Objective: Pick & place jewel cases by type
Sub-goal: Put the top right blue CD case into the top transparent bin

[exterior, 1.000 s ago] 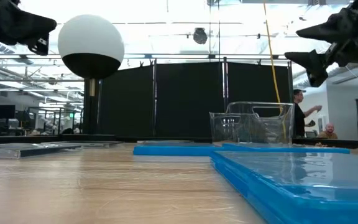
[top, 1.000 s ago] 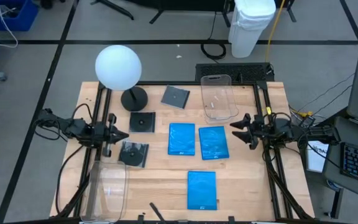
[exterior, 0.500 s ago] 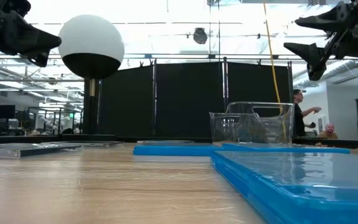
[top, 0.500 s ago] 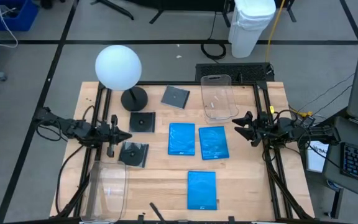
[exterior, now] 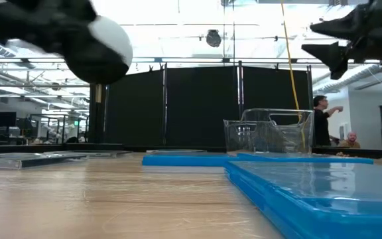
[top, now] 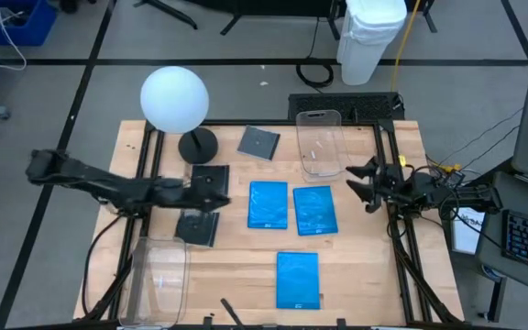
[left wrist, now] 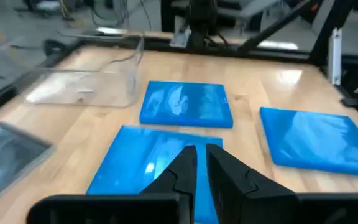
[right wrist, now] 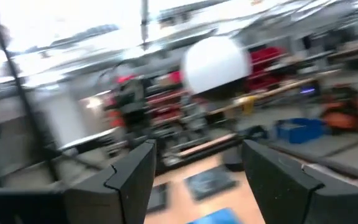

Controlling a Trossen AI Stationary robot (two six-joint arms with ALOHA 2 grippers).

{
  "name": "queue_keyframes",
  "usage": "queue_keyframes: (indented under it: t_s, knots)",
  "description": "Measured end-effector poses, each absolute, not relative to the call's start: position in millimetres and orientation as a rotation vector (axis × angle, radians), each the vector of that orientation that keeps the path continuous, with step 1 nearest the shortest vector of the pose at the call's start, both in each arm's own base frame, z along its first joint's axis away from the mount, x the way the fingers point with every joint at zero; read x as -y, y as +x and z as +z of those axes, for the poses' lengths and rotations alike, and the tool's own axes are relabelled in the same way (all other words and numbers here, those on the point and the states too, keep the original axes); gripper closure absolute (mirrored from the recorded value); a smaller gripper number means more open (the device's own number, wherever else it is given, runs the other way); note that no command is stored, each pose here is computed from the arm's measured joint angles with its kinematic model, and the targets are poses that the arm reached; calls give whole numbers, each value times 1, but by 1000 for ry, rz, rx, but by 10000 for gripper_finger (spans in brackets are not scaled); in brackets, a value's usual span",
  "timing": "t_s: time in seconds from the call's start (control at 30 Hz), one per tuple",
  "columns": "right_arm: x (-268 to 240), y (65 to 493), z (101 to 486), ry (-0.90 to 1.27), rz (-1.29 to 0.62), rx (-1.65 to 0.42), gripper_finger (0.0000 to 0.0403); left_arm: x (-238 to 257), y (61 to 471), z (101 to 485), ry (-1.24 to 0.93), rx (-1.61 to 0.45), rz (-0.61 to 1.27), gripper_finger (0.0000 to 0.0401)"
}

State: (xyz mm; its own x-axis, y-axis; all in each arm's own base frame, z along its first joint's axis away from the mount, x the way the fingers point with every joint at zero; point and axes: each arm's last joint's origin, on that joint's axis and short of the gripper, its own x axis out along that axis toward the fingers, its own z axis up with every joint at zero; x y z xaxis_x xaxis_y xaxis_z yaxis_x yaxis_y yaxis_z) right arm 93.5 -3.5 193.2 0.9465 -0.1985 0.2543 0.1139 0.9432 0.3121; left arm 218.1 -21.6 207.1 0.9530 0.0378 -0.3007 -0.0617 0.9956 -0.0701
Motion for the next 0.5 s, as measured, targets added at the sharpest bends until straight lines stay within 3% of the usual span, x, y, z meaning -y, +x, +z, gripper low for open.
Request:
queue_keyframes:
  t_s: [0.27, 0.5]
  knots:
    - [0, 94, 193, 318, -30, 272, 173, 9, 343, 230, 9, -441, -55, 355]
    - [-3, 95, 191, 220, 46, 235, 186, -1, 409, 222, -1, -537, -70, 355]
